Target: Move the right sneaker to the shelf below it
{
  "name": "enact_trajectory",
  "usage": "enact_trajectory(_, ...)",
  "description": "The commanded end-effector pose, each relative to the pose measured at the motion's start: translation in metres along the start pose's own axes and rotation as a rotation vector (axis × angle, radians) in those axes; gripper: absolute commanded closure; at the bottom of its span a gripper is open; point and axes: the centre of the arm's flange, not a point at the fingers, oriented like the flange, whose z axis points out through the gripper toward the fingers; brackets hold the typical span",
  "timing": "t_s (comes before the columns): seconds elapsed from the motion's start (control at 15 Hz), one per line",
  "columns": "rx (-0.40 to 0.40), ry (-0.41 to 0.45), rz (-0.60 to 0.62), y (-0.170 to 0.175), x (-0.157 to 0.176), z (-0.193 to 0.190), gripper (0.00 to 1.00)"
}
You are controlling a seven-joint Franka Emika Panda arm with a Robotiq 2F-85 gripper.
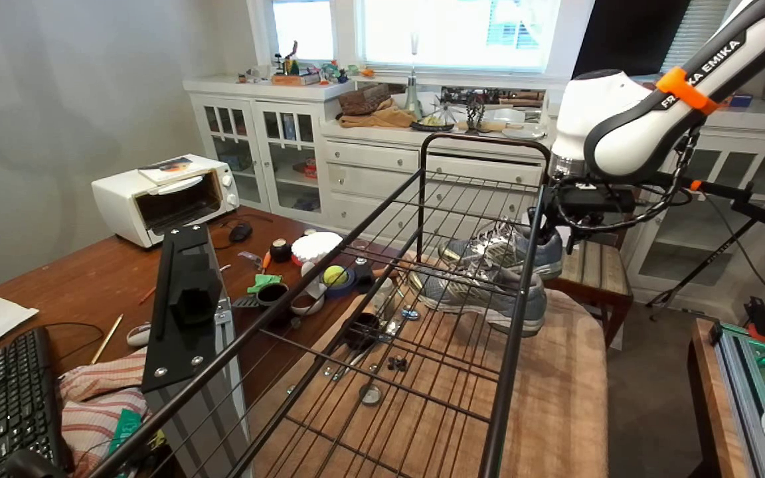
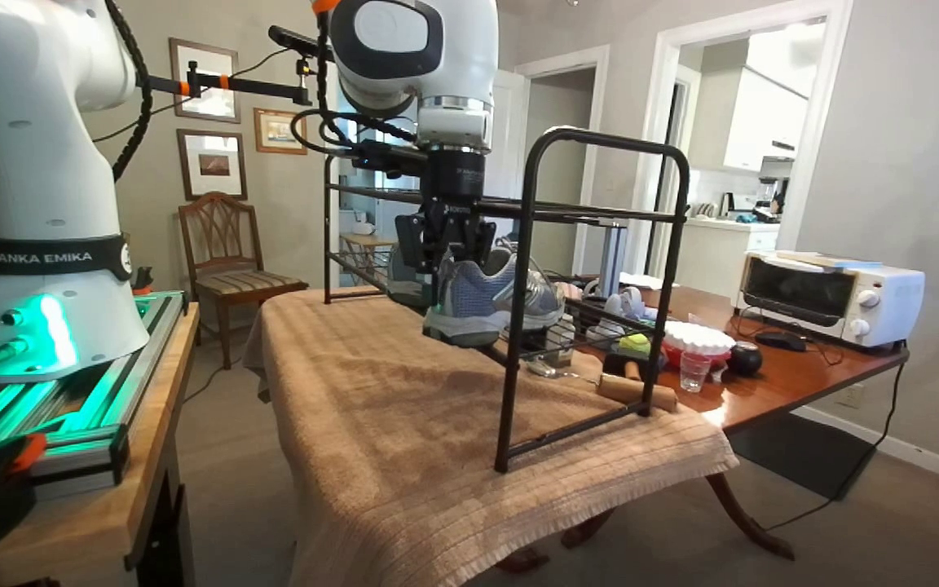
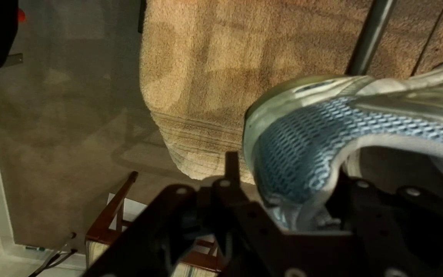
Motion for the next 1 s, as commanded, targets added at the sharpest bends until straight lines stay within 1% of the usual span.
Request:
enact_trajectory(0.0,0.041,0.026,-0.009,-0.006,-0.004,-0.009,0.16)
enact_trajectory(0.13,0.039,0.050,-0.032,-0.001,-0.007,-0.014,0.01)
enact_trajectory(0.2,0.043,0.061,-0.051,-0.001,-0.008,-0.017,0.00)
enact_trajectory(0.73,0.099,0.116,-0.216,0.003,-0.020,-0.018,0.00)
enact_trajectory(0.93,0.112,0.165,-0.290,0.006,-0.024,-0.020,0.00)
